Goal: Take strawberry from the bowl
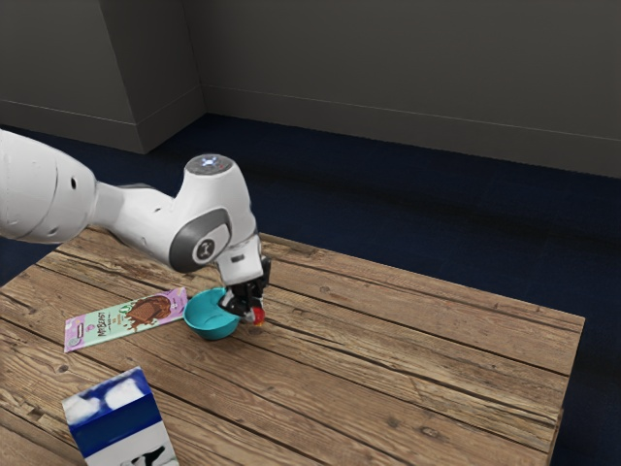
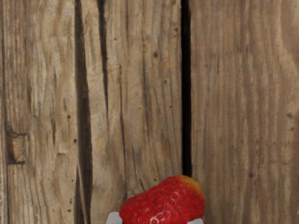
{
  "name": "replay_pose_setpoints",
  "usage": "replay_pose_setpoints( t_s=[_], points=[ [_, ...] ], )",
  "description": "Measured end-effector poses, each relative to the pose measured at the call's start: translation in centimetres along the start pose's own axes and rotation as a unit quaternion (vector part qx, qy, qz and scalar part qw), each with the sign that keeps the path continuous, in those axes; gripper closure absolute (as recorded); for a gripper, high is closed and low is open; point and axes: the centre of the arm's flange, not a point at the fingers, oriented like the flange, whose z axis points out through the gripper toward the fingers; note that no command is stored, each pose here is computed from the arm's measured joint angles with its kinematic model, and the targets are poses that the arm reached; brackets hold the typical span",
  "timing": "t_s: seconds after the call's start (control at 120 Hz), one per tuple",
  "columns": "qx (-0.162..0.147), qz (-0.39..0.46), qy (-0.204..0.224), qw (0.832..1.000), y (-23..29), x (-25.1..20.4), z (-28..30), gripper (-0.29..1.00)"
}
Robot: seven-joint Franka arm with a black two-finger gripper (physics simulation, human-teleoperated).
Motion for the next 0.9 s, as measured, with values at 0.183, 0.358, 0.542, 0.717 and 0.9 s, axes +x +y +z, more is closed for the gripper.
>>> replay_pose_setpoints(
  t_s=[0.183,0.358,0.542,0.717,0.9],
  points=[
    [0.000,0.036,0.007,0.999,-0.3,6.1,1.7,0.70],
    [0.005,0.041,0.010,0.999,-0.7,8.1,2.5,0.61],
    [0.018,0.030,0.021,0.999,-0.7,8.4,0.3,0.27],
    [0.087,-0.007,0.044,0.995,-1.5,7.3,-9.3,0.12],
    [0.144,-0.137,0.059,0.978,-4.9,2.6,-27.8,0.05]
  ],
)
